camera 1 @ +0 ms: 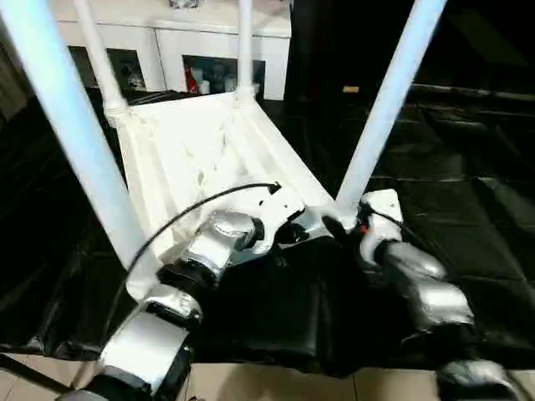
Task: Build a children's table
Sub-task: Rotate leg to tighten
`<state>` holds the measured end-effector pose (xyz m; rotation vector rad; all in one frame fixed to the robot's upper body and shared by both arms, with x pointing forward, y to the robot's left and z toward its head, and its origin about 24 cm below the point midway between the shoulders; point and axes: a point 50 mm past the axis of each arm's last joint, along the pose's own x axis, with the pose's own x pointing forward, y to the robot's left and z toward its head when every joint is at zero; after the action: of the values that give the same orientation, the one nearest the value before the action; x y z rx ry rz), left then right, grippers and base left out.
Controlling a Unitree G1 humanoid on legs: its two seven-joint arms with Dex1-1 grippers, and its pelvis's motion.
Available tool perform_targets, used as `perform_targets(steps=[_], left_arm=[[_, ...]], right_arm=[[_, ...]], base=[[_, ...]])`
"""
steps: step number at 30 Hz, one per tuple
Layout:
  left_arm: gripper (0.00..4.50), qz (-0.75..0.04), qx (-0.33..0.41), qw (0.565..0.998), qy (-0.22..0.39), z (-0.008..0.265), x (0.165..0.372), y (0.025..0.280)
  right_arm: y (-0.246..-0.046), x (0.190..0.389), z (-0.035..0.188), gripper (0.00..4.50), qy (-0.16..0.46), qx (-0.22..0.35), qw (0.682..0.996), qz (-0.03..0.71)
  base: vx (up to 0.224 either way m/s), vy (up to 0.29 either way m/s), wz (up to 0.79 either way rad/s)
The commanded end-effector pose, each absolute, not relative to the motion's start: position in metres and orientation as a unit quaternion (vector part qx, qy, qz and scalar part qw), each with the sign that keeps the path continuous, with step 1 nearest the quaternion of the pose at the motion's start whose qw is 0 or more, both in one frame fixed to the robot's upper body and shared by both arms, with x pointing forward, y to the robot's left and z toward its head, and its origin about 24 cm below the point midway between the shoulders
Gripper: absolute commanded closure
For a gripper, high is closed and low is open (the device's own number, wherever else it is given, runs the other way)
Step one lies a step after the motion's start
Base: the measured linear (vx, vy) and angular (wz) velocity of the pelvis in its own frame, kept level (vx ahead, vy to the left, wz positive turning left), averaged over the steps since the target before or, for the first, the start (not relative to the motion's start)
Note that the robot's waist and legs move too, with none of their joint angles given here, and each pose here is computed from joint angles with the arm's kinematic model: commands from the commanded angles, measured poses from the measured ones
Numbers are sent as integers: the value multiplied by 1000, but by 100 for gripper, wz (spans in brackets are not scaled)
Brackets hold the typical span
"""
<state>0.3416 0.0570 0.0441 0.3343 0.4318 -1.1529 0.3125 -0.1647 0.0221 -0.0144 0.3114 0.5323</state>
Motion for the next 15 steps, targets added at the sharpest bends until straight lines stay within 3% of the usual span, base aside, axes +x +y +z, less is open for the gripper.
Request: perform_targets(steps=[1, 6, 15], left_arm=[[450, -603, 130, 767, 179, 43, 329, 45], [450, -670, 105, 713, 178, 44, 316, 60], [450, -698, 99, 682, 196, 44, 310, 80]], right_arm=[[-149, 302, 17, 71, 165, -9, 921, 351], [-175, 296, 29, 71, 152, -37, 908, 389], [-183, 284, 33, 71, 166, -68, 872, 456]], base=[[0, 0, 0], [0, 0, 0], [0, 0, 0]])
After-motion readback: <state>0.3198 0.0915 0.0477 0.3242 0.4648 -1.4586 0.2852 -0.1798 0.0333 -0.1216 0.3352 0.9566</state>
